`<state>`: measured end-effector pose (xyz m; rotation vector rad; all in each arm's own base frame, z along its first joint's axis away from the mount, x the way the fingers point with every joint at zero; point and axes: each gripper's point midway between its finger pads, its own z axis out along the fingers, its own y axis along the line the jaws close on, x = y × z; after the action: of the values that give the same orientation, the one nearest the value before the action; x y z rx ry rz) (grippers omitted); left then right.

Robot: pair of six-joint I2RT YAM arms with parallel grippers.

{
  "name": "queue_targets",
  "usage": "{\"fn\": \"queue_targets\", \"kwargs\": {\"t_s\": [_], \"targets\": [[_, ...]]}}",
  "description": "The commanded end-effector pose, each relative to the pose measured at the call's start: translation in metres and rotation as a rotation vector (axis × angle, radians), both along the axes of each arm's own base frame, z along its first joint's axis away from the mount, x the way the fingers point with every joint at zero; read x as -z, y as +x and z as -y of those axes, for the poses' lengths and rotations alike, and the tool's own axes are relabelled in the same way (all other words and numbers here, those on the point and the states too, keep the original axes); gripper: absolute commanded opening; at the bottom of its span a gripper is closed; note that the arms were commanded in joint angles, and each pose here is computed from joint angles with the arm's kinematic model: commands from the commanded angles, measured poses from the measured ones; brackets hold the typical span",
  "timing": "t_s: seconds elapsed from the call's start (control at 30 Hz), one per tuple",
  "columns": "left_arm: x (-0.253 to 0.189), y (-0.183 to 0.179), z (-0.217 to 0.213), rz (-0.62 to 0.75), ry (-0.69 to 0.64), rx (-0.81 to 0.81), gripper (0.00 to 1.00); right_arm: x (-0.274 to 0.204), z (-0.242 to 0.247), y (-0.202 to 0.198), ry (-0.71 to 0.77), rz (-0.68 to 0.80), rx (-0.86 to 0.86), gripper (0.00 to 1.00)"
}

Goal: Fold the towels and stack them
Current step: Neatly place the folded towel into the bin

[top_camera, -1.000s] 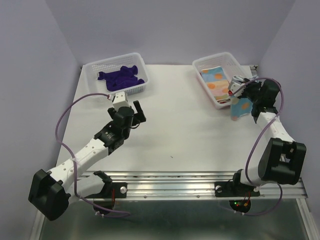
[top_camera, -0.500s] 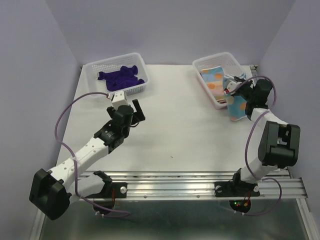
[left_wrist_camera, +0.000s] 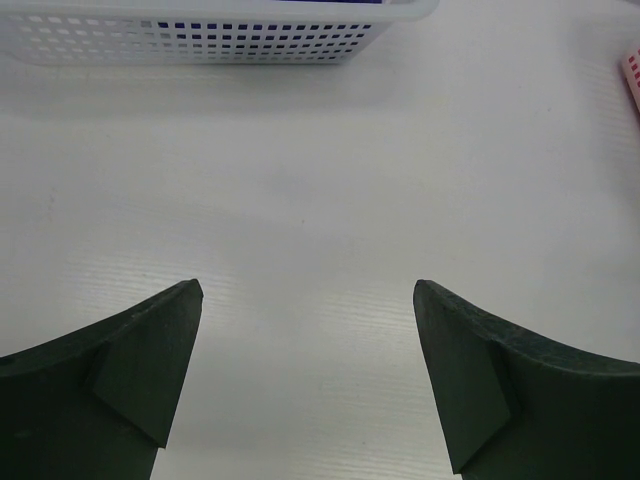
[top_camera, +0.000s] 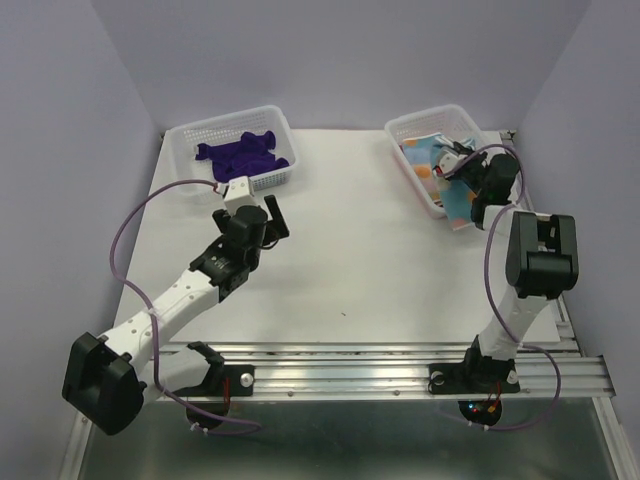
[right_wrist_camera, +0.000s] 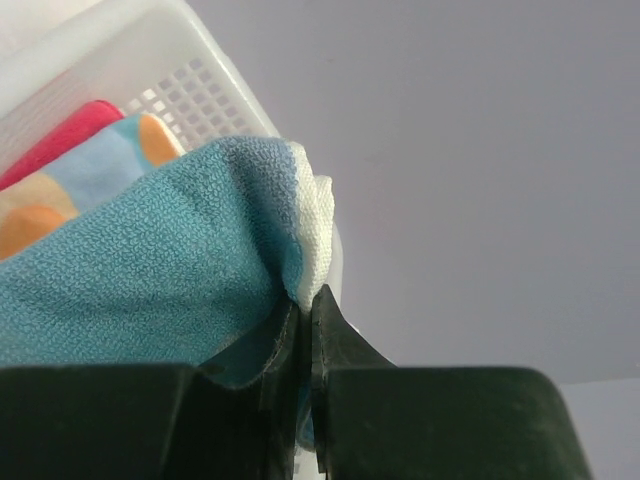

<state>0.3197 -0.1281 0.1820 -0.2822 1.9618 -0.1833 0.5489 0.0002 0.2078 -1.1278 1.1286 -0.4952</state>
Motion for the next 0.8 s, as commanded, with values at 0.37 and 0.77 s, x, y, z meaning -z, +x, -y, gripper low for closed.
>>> {"fn": "queue_targets", "kwargs": {"t_s": [0.37,0.77], "targets": [[-0.021,0.017,-0.005,0.047,0.007,-0.047,0.99,-0.051,-0.004,0.041,0.092,0.299,0.004,0.01],[-0.018,0.023,-0.005,0.034,0.021,-0.054,0.99,-0.036,-0.010,0.061,0.128,0.271,0.003,0.51]]}}
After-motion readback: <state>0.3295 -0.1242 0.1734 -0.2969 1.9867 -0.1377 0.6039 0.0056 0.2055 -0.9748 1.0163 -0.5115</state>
